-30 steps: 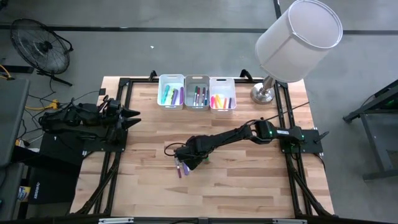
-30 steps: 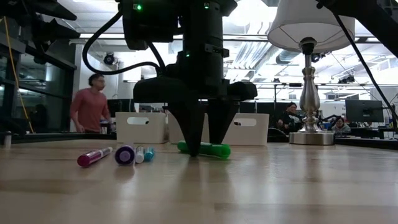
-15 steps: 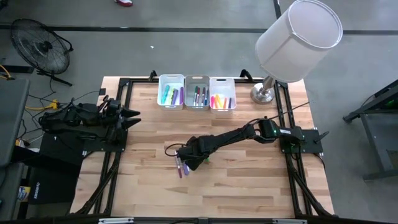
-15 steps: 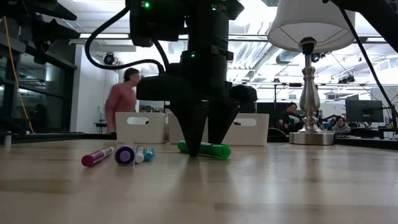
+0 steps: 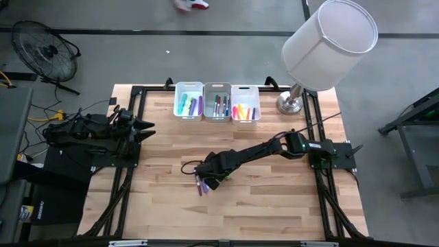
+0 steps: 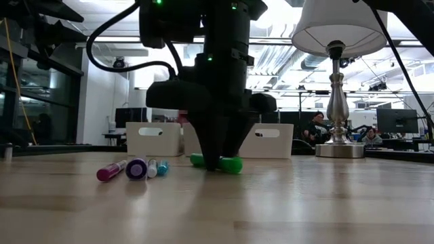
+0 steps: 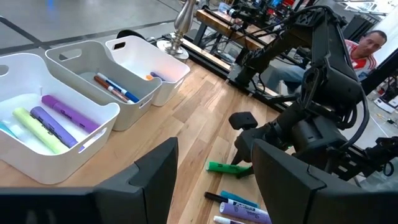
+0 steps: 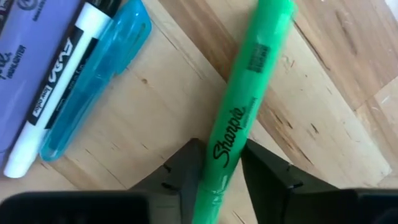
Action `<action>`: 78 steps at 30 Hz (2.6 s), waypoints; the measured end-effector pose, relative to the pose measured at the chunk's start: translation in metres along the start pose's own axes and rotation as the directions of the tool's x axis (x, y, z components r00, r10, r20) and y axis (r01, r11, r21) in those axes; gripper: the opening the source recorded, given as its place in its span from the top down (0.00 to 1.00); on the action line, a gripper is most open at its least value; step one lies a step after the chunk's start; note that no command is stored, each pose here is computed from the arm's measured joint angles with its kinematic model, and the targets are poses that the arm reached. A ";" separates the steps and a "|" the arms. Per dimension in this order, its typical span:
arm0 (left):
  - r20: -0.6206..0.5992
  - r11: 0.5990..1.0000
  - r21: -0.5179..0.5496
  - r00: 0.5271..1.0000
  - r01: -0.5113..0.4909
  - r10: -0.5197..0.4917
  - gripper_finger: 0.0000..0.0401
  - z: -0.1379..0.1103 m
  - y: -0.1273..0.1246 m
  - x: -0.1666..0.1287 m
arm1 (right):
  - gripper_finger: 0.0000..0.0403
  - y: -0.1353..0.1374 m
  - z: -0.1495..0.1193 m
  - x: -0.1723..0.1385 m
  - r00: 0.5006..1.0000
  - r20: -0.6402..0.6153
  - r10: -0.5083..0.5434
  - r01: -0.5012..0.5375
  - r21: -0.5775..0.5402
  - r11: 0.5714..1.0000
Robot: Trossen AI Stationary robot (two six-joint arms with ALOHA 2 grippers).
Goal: Pick & Place Markers
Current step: Put the green highlighter pen into the left white bin
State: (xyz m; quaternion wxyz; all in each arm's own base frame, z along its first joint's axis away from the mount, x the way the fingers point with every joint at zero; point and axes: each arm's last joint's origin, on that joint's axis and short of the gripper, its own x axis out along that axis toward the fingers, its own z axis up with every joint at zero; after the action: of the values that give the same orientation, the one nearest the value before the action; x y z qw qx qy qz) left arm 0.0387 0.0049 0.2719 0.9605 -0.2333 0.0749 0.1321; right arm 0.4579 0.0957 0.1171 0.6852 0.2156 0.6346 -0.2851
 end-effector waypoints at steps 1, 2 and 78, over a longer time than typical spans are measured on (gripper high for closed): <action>0.000 1.000 0.000 1.000 0.000 0.000 0.50 0.000 0.000 0.000 | 0.74 0.000 0.000 0.000 1.000 0.000 0.001 -0.001 0.000 1.000; 0.000 1.000 0.000 1.000 0.000 0.000 0.50 0.000 0.000 0.000 | 0.76 0.000 0.000 0.000 1.000 0.001 0.002 -0.002 0.001 1.000; 0.029 1.000 -0.010 0.999 0.015 -0.015 0.50 0.008 -0.010 0.013 | 0.87 -0.024 0.008 -0.067 0.990 0.142 0.000 -0.006 0.039 0.999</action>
State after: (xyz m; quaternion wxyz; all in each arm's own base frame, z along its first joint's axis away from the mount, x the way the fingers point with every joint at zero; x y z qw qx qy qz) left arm 0.0552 0.0027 0.2807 0.9611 -0.2370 0.0587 0.1287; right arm 0.4463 0.0801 0.1858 0.7247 0.2090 0.5783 -0.3111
